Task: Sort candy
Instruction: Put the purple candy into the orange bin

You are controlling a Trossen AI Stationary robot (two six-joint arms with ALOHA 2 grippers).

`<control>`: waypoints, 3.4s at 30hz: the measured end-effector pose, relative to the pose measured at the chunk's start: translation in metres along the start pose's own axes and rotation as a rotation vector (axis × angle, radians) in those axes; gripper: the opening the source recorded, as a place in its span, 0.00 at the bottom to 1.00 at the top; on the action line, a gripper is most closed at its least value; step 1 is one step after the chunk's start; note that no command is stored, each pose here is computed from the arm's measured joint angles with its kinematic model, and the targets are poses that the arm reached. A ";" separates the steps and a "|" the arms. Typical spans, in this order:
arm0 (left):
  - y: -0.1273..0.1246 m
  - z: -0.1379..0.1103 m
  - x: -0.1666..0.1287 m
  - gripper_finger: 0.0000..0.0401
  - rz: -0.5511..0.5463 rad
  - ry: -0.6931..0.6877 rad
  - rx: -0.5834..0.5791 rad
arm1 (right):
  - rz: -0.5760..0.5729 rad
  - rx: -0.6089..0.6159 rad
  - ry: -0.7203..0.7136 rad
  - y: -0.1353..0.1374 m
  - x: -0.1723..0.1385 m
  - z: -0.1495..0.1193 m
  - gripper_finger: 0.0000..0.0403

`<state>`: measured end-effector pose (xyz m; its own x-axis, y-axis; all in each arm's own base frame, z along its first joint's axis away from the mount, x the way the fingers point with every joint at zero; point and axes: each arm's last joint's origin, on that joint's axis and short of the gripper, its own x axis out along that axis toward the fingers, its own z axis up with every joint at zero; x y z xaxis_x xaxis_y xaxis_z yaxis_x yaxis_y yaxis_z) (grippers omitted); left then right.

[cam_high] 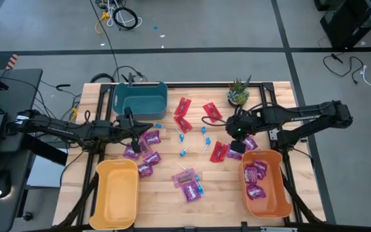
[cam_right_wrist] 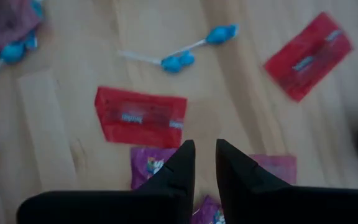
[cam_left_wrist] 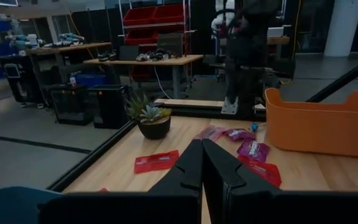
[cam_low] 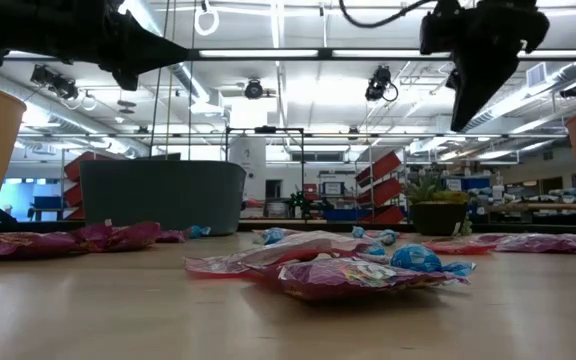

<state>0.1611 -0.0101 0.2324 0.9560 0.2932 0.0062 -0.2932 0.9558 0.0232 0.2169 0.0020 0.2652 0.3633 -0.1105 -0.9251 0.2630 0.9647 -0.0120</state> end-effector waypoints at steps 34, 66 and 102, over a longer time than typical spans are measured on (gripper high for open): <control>0.000 -0.005 0.000 0.01 -0.002 0.052 0.047 | 0.027 -0.161 0.409 0.025 0.098 0.005 0.15; 0.000 -0.009 0.000 0.01 -0.003 0.086 0.056 | -0.074 -0.106 0.350 0.024 0.099 0.009 0.28; 0.000 -0.010 0.000 0.01 -0.003 0.091 0.058 | -0.071 -0.039 0.365 0.019 0.117 -0.011 0.29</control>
<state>0.1607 -0.0101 0.2229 0.9521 0.2938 -0.0848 -0.2873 0.9544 0.0807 0.2547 0.0103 0.1523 0.0012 -0.0921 -0.9958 0.2396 0.9668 -0.0891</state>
